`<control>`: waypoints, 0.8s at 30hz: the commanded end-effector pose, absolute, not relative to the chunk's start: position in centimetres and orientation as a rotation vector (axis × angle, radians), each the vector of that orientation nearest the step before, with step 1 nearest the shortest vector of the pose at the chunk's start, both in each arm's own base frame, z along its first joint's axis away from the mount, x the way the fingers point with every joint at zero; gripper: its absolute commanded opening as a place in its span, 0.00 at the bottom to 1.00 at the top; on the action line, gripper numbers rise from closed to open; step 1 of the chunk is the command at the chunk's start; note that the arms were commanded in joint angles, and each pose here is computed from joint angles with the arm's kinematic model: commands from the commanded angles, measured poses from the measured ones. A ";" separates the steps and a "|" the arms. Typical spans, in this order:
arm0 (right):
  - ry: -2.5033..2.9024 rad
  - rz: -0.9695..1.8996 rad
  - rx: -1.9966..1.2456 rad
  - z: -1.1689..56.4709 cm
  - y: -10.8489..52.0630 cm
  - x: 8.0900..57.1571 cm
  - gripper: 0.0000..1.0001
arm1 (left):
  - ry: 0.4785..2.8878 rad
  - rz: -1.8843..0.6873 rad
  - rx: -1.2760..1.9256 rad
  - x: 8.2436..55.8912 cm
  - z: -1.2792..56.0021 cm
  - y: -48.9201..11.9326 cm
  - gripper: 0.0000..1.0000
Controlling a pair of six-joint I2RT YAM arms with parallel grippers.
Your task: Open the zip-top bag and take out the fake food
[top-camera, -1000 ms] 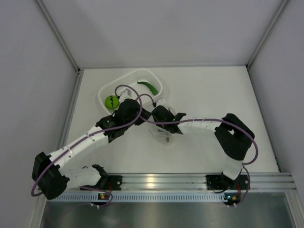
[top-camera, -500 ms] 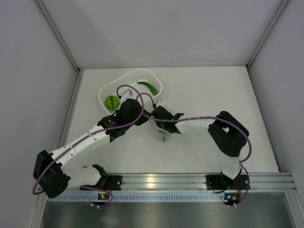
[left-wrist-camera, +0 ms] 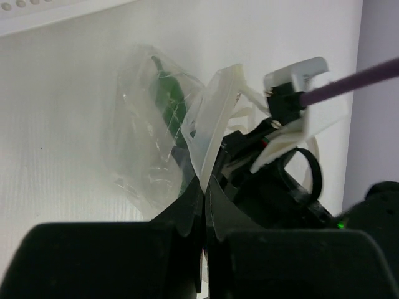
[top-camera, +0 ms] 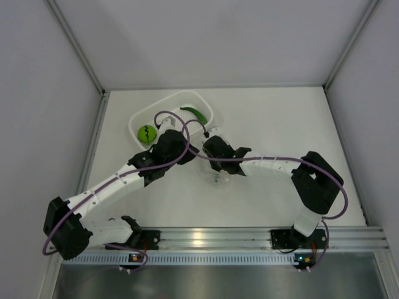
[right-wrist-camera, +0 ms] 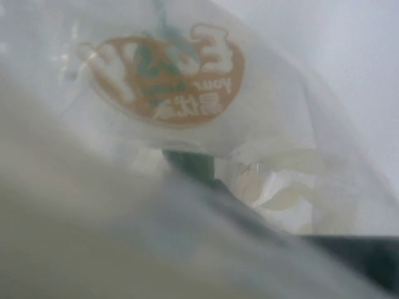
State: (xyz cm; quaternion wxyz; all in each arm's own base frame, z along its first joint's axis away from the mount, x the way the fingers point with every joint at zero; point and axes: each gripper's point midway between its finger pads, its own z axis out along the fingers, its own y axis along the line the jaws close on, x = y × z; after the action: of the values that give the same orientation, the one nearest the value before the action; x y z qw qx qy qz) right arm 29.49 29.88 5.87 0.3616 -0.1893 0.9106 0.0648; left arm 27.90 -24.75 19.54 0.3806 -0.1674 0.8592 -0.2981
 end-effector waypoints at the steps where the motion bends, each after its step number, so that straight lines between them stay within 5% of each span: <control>1: 2.262 0.229 -0.467 10.3 30.3 29.6 0.18 | 2.117 -0.799 -0.402 28.9 22.0 -25.3 0.00; 14: 2.143 0.397 -0.539 17.5 31.7 26.2 0.18 | 2.049 -0.688 -0.304 29.7 23.6 -23.8 0.00; 24: 2.095 0.397 -0.543 19.4 31.6 25.7 0.17 | 2.154 -0.767 0.082 28.5 22.2 -27.9 0.00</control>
State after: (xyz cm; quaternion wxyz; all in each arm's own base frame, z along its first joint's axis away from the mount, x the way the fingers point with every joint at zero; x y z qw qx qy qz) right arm 25.59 30.08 15.60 0.4132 -0.2204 0.8738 0.1309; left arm 28.81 -25.75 21.16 0.4192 -0.0375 0.8650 -0.2732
